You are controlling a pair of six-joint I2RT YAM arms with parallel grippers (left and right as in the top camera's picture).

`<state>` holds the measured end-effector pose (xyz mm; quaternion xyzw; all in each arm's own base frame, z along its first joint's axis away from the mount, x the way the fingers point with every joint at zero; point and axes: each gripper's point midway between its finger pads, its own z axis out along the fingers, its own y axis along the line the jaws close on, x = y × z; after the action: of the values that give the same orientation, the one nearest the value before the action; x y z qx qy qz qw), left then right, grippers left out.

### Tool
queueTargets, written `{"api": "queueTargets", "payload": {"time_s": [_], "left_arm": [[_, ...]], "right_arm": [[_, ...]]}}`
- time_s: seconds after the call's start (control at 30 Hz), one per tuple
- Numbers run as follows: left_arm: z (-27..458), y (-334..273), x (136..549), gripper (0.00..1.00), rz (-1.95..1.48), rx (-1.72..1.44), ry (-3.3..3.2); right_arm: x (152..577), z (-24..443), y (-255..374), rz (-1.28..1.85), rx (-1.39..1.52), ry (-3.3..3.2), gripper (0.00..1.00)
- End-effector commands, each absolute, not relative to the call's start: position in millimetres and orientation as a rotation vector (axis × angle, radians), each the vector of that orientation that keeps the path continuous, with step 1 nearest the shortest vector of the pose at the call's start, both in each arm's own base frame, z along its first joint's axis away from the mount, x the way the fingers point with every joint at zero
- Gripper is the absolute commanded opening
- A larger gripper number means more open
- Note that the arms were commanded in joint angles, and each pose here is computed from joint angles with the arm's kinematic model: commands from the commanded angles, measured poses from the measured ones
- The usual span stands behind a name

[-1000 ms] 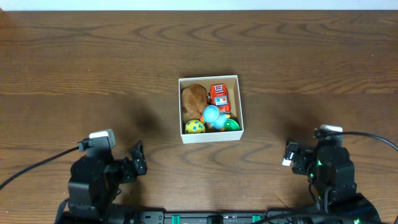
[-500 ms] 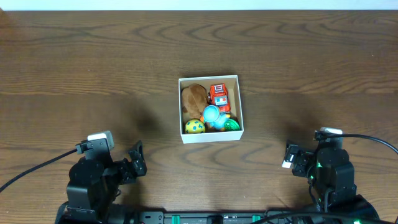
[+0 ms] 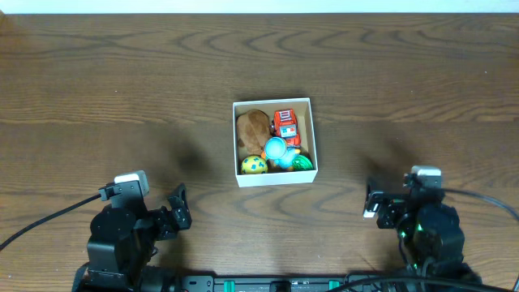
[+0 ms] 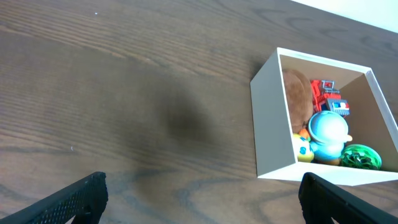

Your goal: Pack container

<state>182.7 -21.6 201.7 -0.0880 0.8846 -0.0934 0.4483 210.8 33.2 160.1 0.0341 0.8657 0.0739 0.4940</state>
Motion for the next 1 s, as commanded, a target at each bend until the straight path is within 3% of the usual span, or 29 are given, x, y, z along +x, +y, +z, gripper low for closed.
{"api": "queueTargets", "payload": {"time_s": [0.0, 0.17, 0.43, 0.63, 0.97], "left_arm": [[201.3, -20.9, 182.8, 0.98, -0.23, -0.228, 2.188], [201.2, -20.9, 182.8, 0.98, -0.229, -0.228, 2.188], [201.2, -20.9, 182.8, 0.98, -0.229, -0.228, 2.188], [201.2, -20.9, 182.8, 0.98, -0.229, -0.228, 2.188], [201.2, -20.9, 182.8, 0.98, -0.229, -0.228, 2.188]], "right_arm": [[208.1, 141.2, 44.8, 0.229, -0.041, 2.057, 0.99], [220.5, 136.1, 46.2, 0.273, -0.027, 1.912, 0.99], [245.1, 174.3, 36.8, 0.127, -0.122, 1.576, 0.99], [244.9, 151.5, 30.8, 0.069, -0.144, 1.662, 0.99], [245.0, 152.7, 32.5, 0.13, -0.092, 1.662, 0.99]]}}
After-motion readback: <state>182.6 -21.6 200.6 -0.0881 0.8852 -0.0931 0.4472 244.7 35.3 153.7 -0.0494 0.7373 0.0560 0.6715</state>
